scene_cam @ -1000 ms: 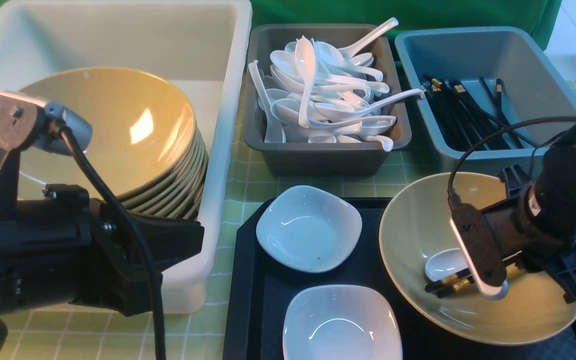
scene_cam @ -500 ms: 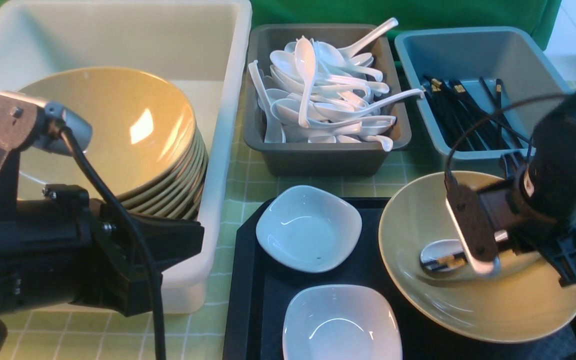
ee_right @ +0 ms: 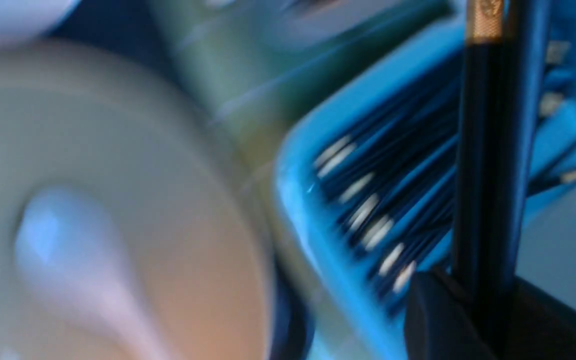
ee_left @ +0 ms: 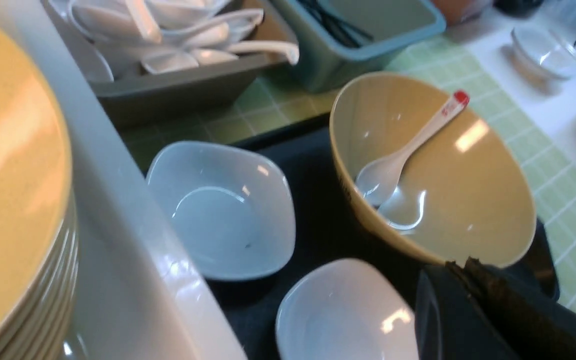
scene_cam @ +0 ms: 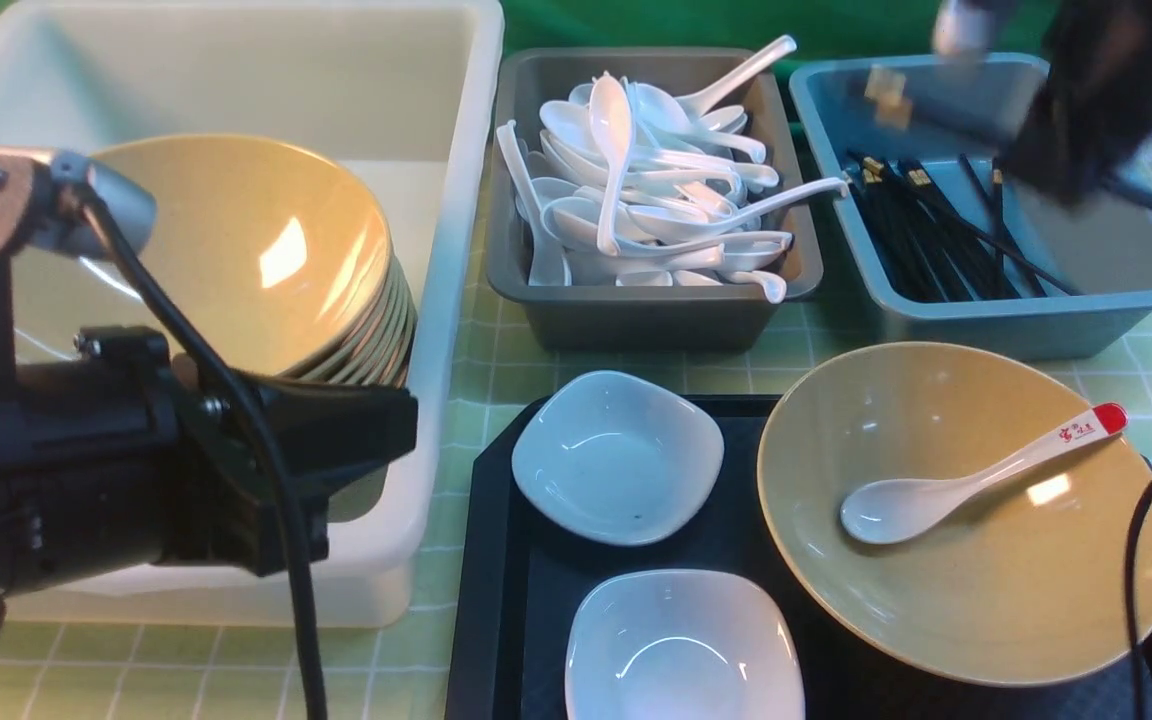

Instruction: On green table put chopsticks spoon bowls plates into blue grey white boxes.

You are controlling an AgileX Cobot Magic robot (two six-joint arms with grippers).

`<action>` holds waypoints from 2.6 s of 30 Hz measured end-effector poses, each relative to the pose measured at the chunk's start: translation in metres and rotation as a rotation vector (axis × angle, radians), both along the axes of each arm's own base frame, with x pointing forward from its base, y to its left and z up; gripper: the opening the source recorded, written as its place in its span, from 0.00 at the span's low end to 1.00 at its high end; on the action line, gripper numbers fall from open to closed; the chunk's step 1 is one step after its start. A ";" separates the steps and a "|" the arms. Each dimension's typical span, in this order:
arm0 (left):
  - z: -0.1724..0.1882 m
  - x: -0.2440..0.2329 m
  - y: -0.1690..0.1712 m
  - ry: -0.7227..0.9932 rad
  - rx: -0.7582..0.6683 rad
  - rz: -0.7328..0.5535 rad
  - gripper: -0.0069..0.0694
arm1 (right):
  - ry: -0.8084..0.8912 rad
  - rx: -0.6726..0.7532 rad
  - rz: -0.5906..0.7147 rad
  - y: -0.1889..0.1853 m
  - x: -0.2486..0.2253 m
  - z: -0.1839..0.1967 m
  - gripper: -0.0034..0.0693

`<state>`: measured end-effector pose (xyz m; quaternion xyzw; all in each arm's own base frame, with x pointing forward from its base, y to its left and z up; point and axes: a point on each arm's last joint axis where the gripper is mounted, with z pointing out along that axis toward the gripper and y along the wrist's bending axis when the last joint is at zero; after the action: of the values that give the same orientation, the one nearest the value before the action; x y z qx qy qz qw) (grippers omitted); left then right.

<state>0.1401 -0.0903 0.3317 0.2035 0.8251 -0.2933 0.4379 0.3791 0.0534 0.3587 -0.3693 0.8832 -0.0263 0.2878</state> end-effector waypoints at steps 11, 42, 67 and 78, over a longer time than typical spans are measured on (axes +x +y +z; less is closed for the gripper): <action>-0.001 -0.002 -0.001 0.020 0.001 -0.021 0.09 | -0.180 0.556 -0.505 -0.041 0.108 -0.096 0.23; -0.001 -0.010 -0.007 0.086 0.069 -0.175 0.10 | -0.156 0.491 -0.032 -0.012 -0.205 0.125 0.57; -0.074 0.131 -0.265 -0.091 0.530 -0.713 0.68 | -0.161 0.598 -0.151 -0.007 -0.280 0.064 0.08; -0.116 0.166 -0.308 -0.145 0.436 -0.636 0.68 | -0.154 0.541 -0.099 -0.005 -0.281 0.062 0.10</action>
<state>0.3063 -0.3988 0.2161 0.5575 0.7308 -0.2171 0.3285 0.0977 0.0488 0.4203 -0.2322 0.8506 0.1683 0.4406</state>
